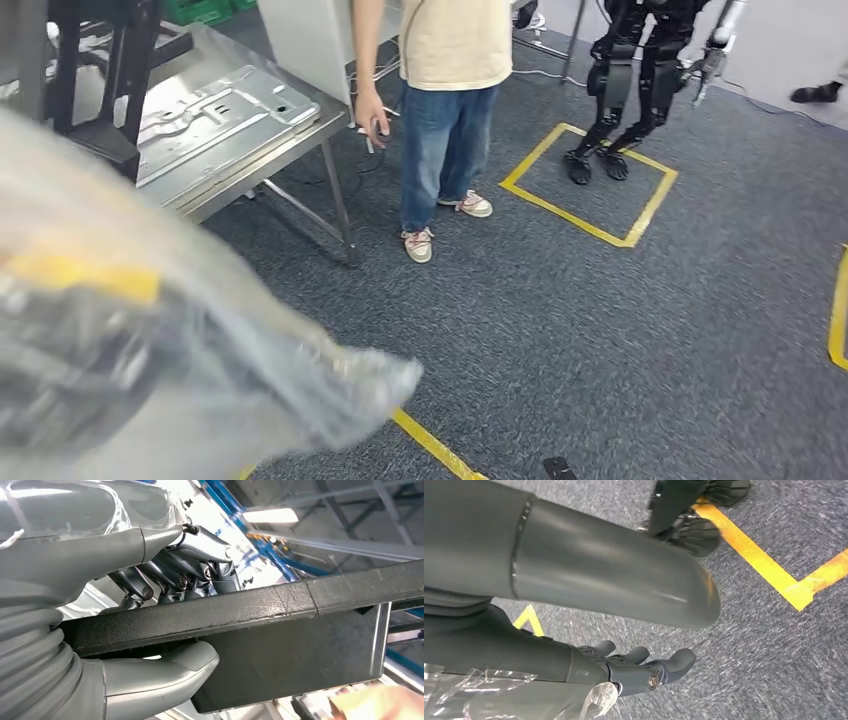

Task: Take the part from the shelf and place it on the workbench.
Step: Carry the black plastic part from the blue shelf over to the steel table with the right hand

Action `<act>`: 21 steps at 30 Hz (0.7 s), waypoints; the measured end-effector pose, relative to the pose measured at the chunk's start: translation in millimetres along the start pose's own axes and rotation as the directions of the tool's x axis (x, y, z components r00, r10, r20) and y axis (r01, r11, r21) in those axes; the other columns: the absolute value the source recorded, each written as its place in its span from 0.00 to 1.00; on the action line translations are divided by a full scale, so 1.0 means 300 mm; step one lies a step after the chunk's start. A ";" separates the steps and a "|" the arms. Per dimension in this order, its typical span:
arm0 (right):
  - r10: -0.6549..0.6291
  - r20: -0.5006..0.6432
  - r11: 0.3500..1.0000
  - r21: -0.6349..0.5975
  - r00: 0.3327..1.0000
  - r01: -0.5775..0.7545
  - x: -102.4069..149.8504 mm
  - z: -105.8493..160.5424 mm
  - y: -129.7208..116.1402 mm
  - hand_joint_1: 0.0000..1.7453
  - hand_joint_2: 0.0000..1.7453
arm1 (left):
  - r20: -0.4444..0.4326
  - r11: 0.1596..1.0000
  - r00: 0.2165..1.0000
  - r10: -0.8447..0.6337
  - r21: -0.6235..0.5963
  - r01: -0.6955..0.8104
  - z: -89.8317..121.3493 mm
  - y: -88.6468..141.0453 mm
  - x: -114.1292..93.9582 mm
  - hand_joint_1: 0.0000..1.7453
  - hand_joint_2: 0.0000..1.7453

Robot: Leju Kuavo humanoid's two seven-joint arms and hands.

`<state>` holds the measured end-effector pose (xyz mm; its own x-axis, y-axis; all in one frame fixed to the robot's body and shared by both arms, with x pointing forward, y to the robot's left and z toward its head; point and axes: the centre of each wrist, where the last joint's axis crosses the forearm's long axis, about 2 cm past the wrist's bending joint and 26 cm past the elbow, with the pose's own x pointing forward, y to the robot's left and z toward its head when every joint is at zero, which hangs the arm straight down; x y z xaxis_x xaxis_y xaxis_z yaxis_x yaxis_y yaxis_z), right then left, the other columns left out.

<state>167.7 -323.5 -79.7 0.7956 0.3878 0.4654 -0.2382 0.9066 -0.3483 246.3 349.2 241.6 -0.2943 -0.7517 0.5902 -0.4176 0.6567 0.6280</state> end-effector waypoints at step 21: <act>-0.002 0.014 1.000 0.008 1.000 0.002 0.018 -0.002 0.005 0.00 0.00 | -0.005 1.000 1.000 -0.004 0.007 0.004 -0.009 0.002 0.002 1.00 1.00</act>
<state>172.1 -320.2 -78.3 0.7881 0.3882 0.4777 -0.2412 0.9088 -0.3406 248.3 349.4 243.6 -0.2886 -0.7537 0.5905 -0.4245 0.6535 0.6267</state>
